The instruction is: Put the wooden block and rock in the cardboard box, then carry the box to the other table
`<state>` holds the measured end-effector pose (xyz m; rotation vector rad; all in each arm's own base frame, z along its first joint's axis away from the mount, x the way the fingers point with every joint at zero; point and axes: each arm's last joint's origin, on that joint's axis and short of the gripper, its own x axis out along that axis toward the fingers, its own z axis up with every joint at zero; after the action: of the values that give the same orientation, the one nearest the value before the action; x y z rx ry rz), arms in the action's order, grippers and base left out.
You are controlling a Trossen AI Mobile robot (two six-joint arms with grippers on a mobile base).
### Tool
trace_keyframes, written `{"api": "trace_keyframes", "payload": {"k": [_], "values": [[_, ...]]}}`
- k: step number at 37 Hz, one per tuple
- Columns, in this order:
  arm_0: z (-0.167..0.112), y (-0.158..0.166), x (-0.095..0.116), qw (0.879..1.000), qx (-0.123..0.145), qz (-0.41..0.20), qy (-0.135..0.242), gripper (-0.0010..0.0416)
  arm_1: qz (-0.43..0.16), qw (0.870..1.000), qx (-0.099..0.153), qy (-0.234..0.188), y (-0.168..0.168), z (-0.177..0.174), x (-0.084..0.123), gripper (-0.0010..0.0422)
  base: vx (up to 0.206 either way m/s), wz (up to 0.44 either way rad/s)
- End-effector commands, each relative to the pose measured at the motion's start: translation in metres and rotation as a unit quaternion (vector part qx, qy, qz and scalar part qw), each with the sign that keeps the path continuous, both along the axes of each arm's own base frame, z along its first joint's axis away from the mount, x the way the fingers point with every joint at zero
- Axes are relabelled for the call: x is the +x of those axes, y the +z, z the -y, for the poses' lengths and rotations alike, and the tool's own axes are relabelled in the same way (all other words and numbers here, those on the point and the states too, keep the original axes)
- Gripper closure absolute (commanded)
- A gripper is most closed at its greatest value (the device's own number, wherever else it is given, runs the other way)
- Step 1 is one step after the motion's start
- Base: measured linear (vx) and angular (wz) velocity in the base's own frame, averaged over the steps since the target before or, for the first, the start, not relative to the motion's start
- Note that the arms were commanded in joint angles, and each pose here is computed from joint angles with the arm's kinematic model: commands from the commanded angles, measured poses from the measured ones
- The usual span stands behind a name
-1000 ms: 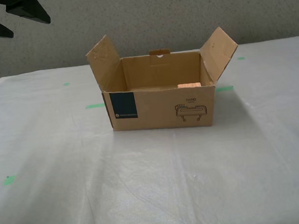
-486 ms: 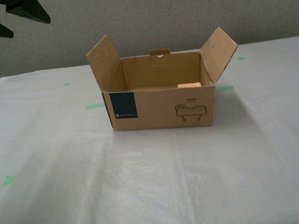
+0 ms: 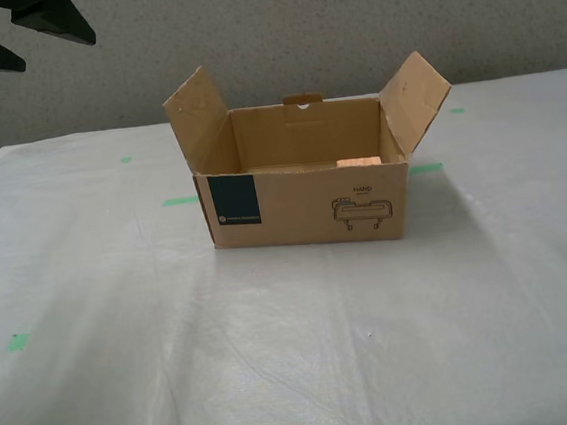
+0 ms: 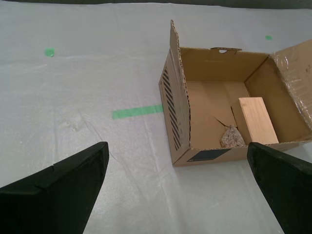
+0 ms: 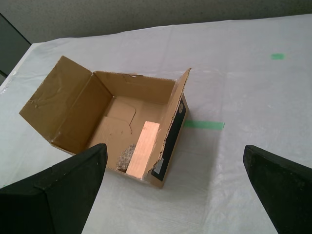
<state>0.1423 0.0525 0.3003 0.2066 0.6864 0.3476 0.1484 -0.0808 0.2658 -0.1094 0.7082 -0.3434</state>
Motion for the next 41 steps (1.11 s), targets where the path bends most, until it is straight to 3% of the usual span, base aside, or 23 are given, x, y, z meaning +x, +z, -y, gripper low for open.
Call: {"api": "trace_keyframes", "payload": {"k": [1, 41], "values": [[0.0000, 0.0004, 0.0002, 1.000, 0.001, 0.001, -0.003, 0.0016, 0.001, 1.000, -0.001, -0.001, 0.0003, 0.0001, 0.0001, 0.0023, 0.000, 0.000], [0.0000, 0.0004, 0.0002, 1.000, 0.001, 0.001, -0.003, 0.0016, 0.000, 1.000, -0.001, -0.001, 0.0003, 0.0000, 0.0001, 0.0023, 0.000, 0.000]]}}
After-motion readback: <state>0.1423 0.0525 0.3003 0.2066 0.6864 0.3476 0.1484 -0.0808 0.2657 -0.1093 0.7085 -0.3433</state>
